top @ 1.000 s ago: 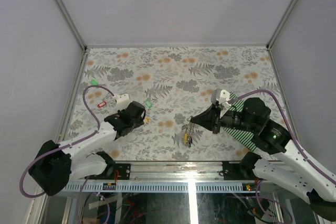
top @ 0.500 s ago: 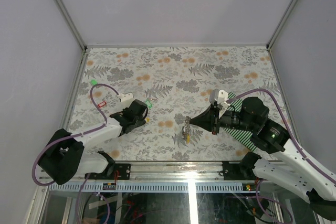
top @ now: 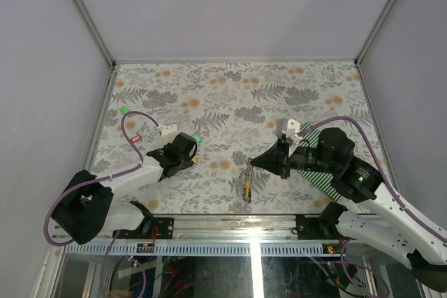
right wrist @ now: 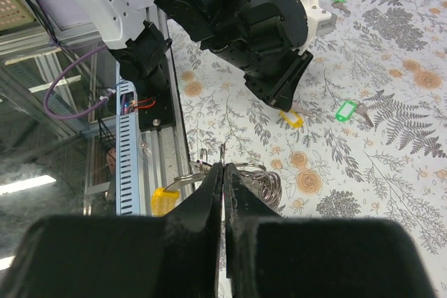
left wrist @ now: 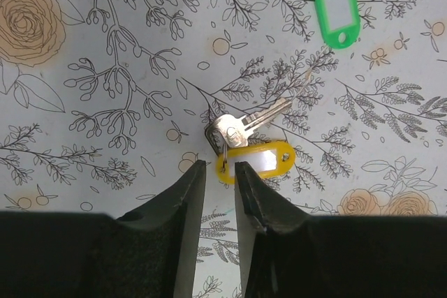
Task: Put the keys on the keyring
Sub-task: Pick up the key from the center of the board.
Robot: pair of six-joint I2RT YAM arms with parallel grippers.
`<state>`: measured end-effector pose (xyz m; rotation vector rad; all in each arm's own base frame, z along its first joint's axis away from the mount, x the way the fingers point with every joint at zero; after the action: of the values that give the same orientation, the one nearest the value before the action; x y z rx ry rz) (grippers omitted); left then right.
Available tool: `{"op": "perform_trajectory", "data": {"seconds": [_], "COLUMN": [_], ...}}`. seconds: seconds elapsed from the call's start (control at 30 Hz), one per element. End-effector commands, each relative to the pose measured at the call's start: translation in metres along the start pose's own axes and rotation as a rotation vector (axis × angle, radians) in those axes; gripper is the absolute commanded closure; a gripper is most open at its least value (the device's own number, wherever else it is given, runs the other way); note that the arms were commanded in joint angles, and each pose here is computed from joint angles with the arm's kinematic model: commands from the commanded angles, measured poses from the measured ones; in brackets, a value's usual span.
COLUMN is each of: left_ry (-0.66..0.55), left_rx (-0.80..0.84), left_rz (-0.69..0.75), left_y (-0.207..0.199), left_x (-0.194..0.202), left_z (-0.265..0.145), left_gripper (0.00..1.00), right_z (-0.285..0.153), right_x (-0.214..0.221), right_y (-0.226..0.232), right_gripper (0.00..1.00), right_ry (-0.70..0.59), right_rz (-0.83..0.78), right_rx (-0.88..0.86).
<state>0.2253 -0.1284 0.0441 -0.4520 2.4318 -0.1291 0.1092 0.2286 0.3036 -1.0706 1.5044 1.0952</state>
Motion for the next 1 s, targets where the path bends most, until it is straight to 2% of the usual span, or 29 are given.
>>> {"op": "perform_trajectory", "data": {"seconds": [0.0,0.23,0.53,0.63,0.73,0.83,0.97], "left_ry": [-0.045,-0.04,-0.042,-0.04,-0.049,-0.08,-0.189], "left_rx": [0.012,0.019,0.028,0.033,0.048,0.112,0.323], "left_rz": [-0.006,-0.007,-0.006,-0.004,0.005,0.048,0.142], "left_y": [-0.007,-0.007,-0.009,-0.009,-0.012,-0.021,-0.045], "left_x": [-0.013,-0.011,-0.011,-0.011,-0.015,-0.024,-0.043], "left_z": [0.003,0.003,0.003,0.003,0.0,-0.007,-0.029], "left_gripper": [0.77,0.79,0.92,1.0,1.0,1.0,1.0], "right_z": [-0.003,-0.002,-0.001,-0.001,-0.001,0.001,0.003], "right_x": [-0.028,-0.028,-0.026,-0.027,-0.026,-0.027,-0.03], "right_y": [0.008,0.008,0.008,0.007,0.006,0.006,0.004], "right_gripper": [1.0,1.0,1.0,1.0,1.0,1.0,1.0], "right_ry": [-0.081,-0.085,-0.075,-0.076,-0.075,-0.07,-0.065], "right_rz": [-0.042,-0.043,-0.041,-0.042,-0.041,-0.042,-0.057], "right_rx": [-0.036,-0.037,-0.041,-0.037,-0.033,-0.041,-0.042]}}
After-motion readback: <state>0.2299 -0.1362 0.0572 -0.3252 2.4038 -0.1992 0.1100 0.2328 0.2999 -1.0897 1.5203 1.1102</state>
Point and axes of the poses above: each gripper's point midway between its finger pads, its own z axis out along the fingers, its own y axis along the line the jaws close on, x = y × z, the point moved 3 cm from there along -z, back along the fingers, and after that the axes turned 1 degree about z, right-handed, at the moved point
